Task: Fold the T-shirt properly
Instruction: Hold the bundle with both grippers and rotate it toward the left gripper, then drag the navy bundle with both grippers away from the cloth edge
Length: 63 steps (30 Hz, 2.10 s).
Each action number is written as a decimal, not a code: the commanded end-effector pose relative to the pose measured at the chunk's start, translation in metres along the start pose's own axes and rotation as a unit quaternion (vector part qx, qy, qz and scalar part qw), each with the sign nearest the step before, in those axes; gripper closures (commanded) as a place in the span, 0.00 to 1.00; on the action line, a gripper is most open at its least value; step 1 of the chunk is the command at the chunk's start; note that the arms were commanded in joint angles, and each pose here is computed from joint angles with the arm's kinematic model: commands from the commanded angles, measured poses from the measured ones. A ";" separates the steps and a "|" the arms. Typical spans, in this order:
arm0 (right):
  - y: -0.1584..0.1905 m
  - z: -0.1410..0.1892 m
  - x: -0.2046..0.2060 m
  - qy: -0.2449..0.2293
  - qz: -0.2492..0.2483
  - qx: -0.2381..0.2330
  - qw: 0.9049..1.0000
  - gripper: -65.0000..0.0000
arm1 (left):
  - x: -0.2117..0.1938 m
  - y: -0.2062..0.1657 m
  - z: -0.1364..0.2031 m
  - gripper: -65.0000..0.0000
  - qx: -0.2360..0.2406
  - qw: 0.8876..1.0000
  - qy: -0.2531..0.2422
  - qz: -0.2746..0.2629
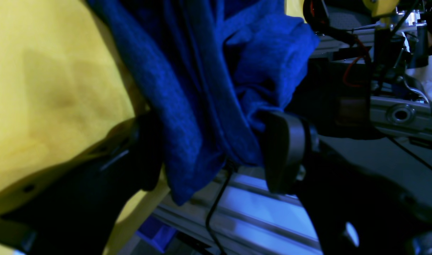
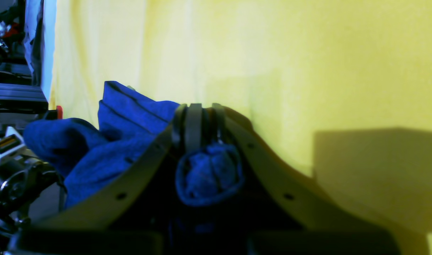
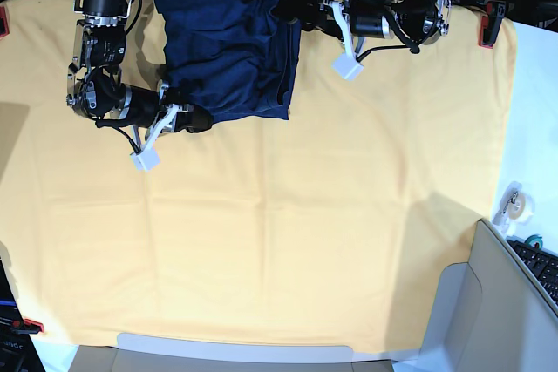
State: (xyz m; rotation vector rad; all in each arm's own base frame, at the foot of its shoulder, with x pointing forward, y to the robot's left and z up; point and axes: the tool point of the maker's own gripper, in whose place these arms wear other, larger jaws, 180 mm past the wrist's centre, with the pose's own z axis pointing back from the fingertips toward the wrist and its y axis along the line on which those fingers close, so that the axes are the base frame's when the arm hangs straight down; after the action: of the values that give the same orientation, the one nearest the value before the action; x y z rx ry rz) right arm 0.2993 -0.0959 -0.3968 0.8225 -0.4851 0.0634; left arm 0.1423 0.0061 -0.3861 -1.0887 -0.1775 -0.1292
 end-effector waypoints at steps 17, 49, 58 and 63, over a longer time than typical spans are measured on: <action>0.001 0.000 0.001 0.005 -0.002 0.001 1.000 0.94 | -0.006 0.002 -0.004 0.38 0.019 0.999 0.027 -0.017; 0.029 0.026 -0.025 0.000 0.096 -0.058 0.994 1.00 | 0.098 0.038 0.034 1.00 0.140 0.974 0.054 -0.167; 0.031 0.061 -0.063 -0.013 0.085 -0.103 0.991 1.00 | 0.128 0.036 0.001 1.00 0.137 0.964 0.087 -0.208; 0.031 0.082 -0.077 -0.018 0.081 -0.129 0.988 1.00 | 0.144 0.032 -0.010 1.00 0.141 0.958 0.091 -0.235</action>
State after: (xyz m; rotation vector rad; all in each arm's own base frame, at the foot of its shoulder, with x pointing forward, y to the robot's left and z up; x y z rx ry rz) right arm 0.1886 -0.1221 -0.3683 0.5311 -0.5536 0.1255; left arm 0.2744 0.0113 -0.3963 -0.7437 -0.2173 -0.6133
